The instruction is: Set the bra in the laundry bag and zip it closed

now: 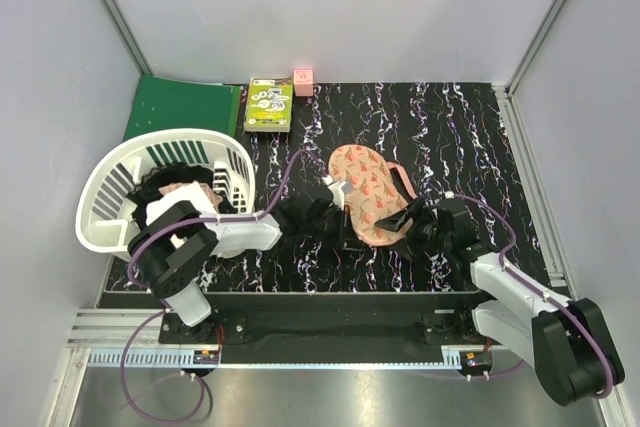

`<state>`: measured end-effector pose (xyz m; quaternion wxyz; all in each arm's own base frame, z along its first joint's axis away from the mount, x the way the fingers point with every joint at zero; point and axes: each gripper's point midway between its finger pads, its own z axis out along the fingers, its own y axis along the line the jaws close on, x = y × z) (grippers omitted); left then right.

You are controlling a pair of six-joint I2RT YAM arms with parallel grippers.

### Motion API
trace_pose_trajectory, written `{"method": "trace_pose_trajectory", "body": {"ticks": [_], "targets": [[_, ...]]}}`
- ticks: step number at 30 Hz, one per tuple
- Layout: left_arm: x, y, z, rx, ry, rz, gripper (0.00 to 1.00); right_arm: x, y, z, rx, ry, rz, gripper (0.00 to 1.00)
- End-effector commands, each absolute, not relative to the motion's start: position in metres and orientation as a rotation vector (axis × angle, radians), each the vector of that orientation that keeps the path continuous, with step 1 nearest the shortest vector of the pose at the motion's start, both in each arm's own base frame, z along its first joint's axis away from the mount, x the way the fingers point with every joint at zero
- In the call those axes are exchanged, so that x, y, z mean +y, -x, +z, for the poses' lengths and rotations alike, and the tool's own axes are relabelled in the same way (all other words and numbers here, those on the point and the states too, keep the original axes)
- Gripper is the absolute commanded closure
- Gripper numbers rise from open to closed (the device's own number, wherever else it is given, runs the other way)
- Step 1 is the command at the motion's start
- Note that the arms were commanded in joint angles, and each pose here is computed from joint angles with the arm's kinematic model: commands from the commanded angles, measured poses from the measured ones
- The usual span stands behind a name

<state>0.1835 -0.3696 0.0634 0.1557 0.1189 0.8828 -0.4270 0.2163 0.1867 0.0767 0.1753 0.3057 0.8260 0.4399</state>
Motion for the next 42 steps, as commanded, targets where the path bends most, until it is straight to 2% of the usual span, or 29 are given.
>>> {"method": "trace_pose_trajectory", "body": {"ticks": [1, 4, 5, 6, 8, 14, 18, 20, 21, 22, 23, 24, 25, 26, 29, 30, 34, 37, 38, 42], "targets": [[-0.396, -0.186, 0.103, 2.403, -0.379, -1.361, 1.0, 0.179, -0.235, 0.078, 2.264, -0.952, 1.175, 0.24], [-0.393, -0.183, 0.098, 2.417, -0.382, -1.35, 1.0, 0.174, -0.246, 0.073, 2.259, -0.956, 1.113, 0.43], [-0.391, -0.183, 0.096, 2.427, -0.381, -1.335, 1.0, 0.175, -0.249, 0.072, 2.265, -0.956, 1.103, 0.66], [-0.389, -0.182, 0.093, 2.437, -0.381, -1.32, 1.0, 0.174, -0.252, 0.072, 2.263, -0.956, 1.092, 0.79], [-0.376, -0.183, 0.081, 2.482, -0.372, -1.223, 1.0, 0.173, -0.256, 0.07, 2.272, -0.948, 1.075, 0.97], [-0.326, -0.208, 0.054, 2.596, -0.317, -0.816, 1.0, 0.158, -0.268, 0.065, 2.286, -0.944, 1.052, 1.0], [-0.313, -0.22, 0.055, 2.596, -0.33, -0.673, 1.0, 0.161, -0.272, 0.069, 2.326, -0.848, 1.068, 1.0], [-0.307, -0.223, 0.055, 2.599, -0.339, -0.618, 1.0, 0.164, -0.275, 0.069, 2.353, -0.815, 1.074, 0.93], [-0.307, -0.224, 0.059, 2.589, -0.348, -0.611, 0.95, 0.164, -0.271, 0.066, 2.381, -0.786, 1.063, 0.88], [-0.306, -0.224, 0.06, 2.586, -0.348, -0.597, 0.88, 0.164, -0.271, 0.066, 2.394, -0.772, 1.054, 0.74], [-0.3, -0.227, 0.061, 2.572, -0.333, -0.551, 0.74, 0.164, -0.27, 0.065, 2.407, -0.756, 1.043, 0.68], [-0.298, -0.224, 0.063, 2.561, -0.338, -0.533, 0.67, 0.16, -0.262, 0.058, 2.454, -0.746, 0.997, 0.61], [-0.296, -0.224, 0.07, 2.538, -0.331, -0.521, 0.62, 0.158, -0.262, 0.061, 2.456, -0.726, 0.976, 0.5], [-0.289, -0.225, 0.071, 2.525, -0.323, -0.481, 0.53, 0.156, -0.259, 0.062, 2.467, -0.71, 0.95, 0.45], [-0.282, -0.219, 0.087, 2.474, -0.332, -0.467, 0.46, 0.144, -0.251, 0.071, 2.487, -0.642, 0.795, 0.3], [-0.285, -0.213, 0.094, 2.452, -0.353, -0.48, 0.43, 0.14, -0.242, 0.068, 2.525, -0.609, 0.692, 0.27], [-0.295, -0.19, 0.128, 2.328, -0.402, -0.552, 0.36, 0.151, -0.231, 0.098, 2.498, -0.497, 0.606, 0.17], [-0.302, -0.169, 0.152, 2.232, -0.396, -0.6, 0.32, 0.168, -0.215, 0.107, 2.499, -0.42, 0.564, 0.07], [-0.297, -0.163, 0.161, 2.197, -0.374, -0.633, 0.31, 0.17, -0.213, 0.109, 2.482, -0.408, 0.537, 0.0], [-0.292, -0.124, 0.17, 2.088, -0.347, -0.766, 0.3, 0.203, -0.192, 0.115, 2.46, -0.294, 0.558, 0.0]]}}
